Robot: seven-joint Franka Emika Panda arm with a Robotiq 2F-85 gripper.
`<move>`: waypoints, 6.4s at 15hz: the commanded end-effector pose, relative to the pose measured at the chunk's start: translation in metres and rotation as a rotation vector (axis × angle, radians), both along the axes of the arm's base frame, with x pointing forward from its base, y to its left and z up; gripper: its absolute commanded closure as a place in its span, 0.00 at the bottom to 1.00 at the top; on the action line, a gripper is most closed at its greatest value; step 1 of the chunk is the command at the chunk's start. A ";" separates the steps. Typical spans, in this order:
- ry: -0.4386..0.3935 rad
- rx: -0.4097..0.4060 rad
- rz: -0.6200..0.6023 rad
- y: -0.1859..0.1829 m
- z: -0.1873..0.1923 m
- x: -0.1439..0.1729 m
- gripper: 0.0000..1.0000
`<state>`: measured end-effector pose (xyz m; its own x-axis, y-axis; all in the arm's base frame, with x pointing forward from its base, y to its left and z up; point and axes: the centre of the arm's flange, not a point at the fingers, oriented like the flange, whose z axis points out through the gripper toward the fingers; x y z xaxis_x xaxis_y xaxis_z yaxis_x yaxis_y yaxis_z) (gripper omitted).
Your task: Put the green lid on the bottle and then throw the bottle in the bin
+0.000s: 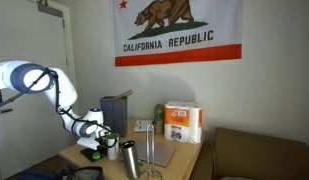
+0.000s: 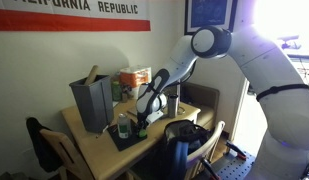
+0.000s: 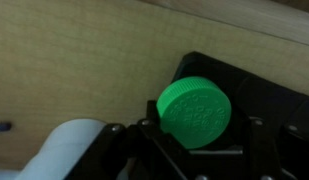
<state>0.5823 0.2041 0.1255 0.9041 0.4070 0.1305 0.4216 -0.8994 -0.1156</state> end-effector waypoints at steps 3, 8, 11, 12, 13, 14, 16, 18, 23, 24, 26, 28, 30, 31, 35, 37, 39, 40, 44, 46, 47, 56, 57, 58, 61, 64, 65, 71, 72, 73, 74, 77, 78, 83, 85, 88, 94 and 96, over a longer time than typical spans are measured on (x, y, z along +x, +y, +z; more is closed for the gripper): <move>0.031 -0.036 0.020 0.004 0.026 0.014 0.58; 0.122 -0.117 0.081 0.016 0.082 0.020 0.58; 0.134 -0.120 0.100 0.027 0.126 0.022 0.58; 0.124 -0.120 0.102 0.031 0.144 0.023 0.58; 0.117 -0.119 0.105 0.033 0.156 0.024 0.58; 0.105 -0.115 0.109 0.036 0.171 0.025 0.58; 0.068 -0.094 0.104 0.041 0.191 0.027 0.58; 0.038 -0.070 0.096 0.046 0.198 0.029 0.58; 0.023 -0.003 0.074 0.056 0.182 0.033 0.58; 0.018 0.007 0.068 0.058 0.178 0.035 0.58; -0.001 0.021 0.060 0.062 0.173 0.039 0.58; -0.028 0.029 0.058 0.067 0.169 0.043 0.58; -0.054 0.033 0.063 0.073 0.166 0.046 0.58; -0.064 0.036 0.066 0.076 0.164 0.048 0.58; -0.071 0.040 0.082 0.090 0.159 0.050 0.58; -0.068 0.039 0.089 0.097 0.157 0.050 0.58; -0.065 0.037 0.095 0.102 0.154 0.050 0.58; -0.065 0.033 0.096 0.103 0.154 0.050 0.58; -0.063 0.016 0.088 0.100 0.153 0.050 0.58; -0.059 0.002 0.082 0.096 0.152 0.050 0.58; -0.055 -0.005 0.080 0.094 0.151 0.049 0.58; -0.048 0.010 0.047 0.084 0.162 0.044 0.58; -0.053 0.014 0.046 0.085 0.164 0.044 0.58; -0.056 0.019 0.043 0.085 0.165 0.043 0.58; -0.064 0.039 0.034 0.087 0.168 0.039 0.58; -0.059 0.047 0.035 0.088 0.165 0.034 0.58; -0.055 0.046 0.032 0.088 0.162 0.032 0.58; -0.031 0.046 -0.005 0.085 0.148 0.024 0.58; -0.033 0.048 -0.008 0.085 0.147 0.024 0.58; -0.030 0.047 -0.017 0.085 0.146 0.024 0.58; -0.029 0.041 -0.027 0.085 0.145 0.024 0.58; -0.018 0.027 -0.101 0.086 0.141 0.024 0.58; -0.012 0.025 -0.132 0.086 0.139 0.025 0.58; 0.002 0.011 -0.244 0.085 0.134 0.028 0.58; 0.011 0.007 -0.272 0.085 0.134 0.029 0.58; 0.036 0.006 -0.304 0.085 0.131 0.030 0.58; 0.062 -0.011 -0.297 0.083 0.126 0.030 0.01; 0.082 -0.027 -0.287 0.081 0.119 0.028 0.00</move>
<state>0.6182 0.2883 0.2546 0.9856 0.1420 0.0922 0.1536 -0.9790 -0.1337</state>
